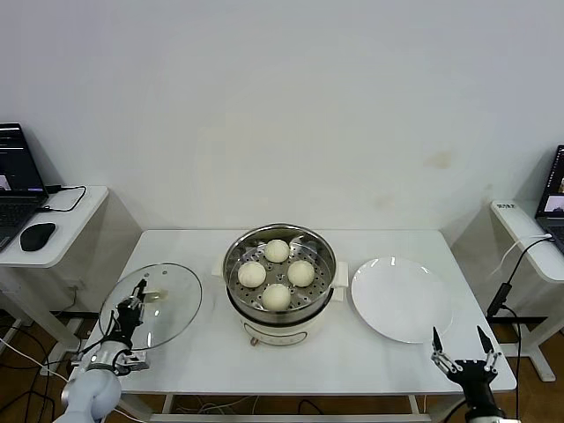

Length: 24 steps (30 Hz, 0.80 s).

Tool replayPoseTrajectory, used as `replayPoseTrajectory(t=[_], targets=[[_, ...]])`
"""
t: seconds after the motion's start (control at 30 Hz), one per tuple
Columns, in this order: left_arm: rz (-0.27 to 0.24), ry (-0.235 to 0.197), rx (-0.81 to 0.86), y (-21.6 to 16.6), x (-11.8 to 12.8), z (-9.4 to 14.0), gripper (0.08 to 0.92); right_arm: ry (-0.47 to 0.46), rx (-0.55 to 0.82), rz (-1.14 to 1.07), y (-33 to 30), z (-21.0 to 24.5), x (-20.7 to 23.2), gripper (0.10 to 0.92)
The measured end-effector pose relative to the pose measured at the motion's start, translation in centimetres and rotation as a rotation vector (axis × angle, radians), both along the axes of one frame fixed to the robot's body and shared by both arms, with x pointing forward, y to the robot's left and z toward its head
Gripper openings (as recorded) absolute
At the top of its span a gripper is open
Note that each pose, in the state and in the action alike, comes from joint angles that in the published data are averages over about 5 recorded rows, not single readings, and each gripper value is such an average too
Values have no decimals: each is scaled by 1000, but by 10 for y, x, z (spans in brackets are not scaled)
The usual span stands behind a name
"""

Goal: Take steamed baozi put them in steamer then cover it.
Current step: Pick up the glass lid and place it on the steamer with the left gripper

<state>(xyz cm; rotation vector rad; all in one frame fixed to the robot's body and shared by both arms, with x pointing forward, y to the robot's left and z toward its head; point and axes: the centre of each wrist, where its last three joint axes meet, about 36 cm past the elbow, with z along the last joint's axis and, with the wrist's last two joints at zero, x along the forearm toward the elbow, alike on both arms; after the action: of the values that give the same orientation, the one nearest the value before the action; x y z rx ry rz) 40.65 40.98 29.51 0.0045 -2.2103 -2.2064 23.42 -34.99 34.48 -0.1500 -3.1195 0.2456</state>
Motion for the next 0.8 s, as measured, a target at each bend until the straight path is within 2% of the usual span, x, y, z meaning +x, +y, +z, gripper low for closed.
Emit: replayPoseTrajectory(t=[0.17, 0.47, 0.67, 0.8], targets=[[13, -33, 21, -3, -14, 35, 140, 0, -13, 23, 1, 2, 1, 823], [46, -76, 21, -26, -39, 110, 140, -8, -35, 46, 4, 4, 1, 823], [26, -111, -15, -55, -46, 161, 140, -17, -49, 53, 12, 3, 1, 823], [4, -120, -30, -72, -47, 181, 140, -17, -65, 53, 18, 2, -1, 823]])
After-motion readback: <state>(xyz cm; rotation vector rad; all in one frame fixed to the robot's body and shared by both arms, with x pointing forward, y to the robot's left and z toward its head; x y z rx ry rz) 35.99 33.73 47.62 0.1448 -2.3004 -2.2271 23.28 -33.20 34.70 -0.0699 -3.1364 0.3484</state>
